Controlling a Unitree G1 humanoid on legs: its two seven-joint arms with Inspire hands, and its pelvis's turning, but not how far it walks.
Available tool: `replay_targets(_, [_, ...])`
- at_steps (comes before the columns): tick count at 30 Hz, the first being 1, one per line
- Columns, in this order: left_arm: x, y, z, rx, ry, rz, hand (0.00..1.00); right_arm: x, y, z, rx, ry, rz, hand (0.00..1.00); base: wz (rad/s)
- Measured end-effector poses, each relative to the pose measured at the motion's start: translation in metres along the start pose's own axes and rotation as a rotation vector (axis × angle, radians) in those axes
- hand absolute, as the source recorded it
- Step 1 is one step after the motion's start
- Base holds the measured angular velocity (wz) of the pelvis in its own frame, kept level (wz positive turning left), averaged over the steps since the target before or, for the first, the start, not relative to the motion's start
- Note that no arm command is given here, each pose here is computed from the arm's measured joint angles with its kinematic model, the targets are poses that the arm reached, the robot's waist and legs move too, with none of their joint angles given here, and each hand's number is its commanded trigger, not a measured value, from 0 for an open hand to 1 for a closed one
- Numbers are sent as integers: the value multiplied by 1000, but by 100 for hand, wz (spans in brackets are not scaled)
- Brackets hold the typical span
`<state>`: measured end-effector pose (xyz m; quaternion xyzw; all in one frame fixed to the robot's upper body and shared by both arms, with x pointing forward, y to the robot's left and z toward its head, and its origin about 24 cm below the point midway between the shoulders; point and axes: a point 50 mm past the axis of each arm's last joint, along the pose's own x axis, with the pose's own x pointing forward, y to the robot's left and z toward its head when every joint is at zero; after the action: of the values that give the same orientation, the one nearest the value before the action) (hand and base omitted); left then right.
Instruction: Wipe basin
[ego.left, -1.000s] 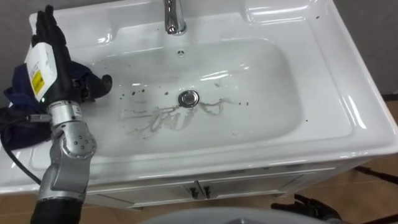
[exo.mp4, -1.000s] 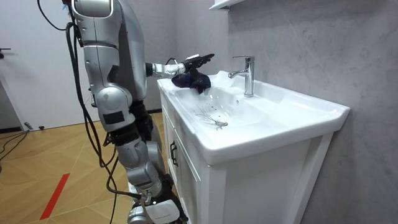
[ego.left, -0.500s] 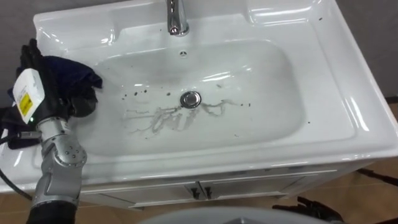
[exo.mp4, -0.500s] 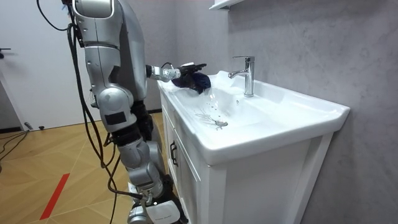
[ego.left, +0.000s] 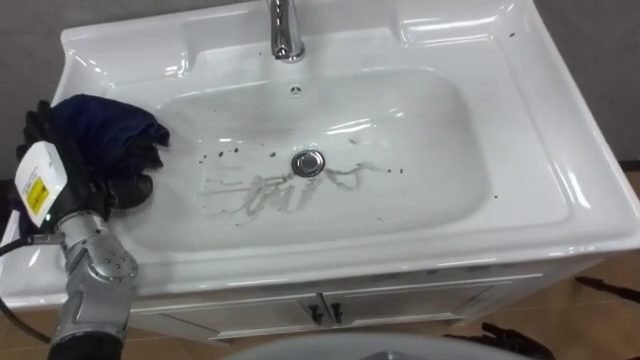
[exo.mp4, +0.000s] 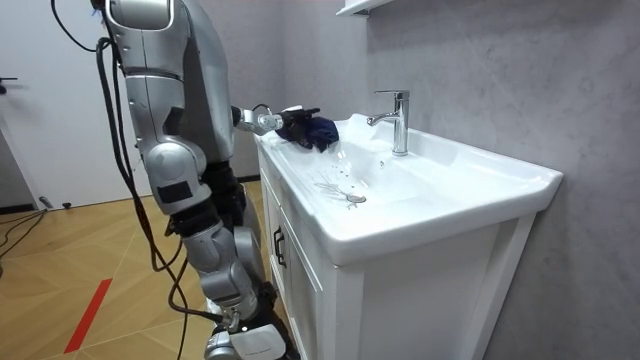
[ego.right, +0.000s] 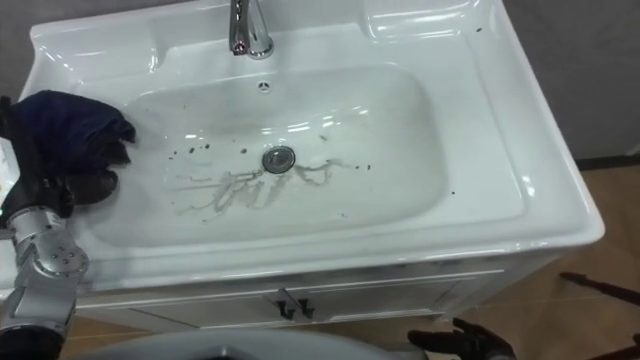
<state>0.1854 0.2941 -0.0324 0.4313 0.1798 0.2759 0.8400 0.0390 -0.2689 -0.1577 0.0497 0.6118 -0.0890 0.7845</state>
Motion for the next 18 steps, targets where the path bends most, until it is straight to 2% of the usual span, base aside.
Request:
replay_targets(9, [-2,-3,-5,12,22,-22,0,-1,-1,0,3,-1,-4,0,0])
replay_targets(10, [-2,-3,-5,12,22,-29,13,-1,-2,0,4,-1,-4,0,0])
replay_targets(11, [-2,-3,-5,12,22,-32,51,-1,-2,0,4,-1,-4,0,0])
replay_targets(12, [-2,-4,-5,13,22,-36,67,-1,-2,0,3,-1,-4,0,0])
replay_targets(13, [-3,-4,-5,13,22,-37,73,-1,-2,0,3,-1,-5,0,0])
replay_targets(15, [-3,-4,-5,16,22,-42,100,-1,-2,0,4,0,-5,0,0])
replay_targets(18, [-3,-4,-5,40,11,-54,100,-1,-2,0,5,1,-6,0,0])
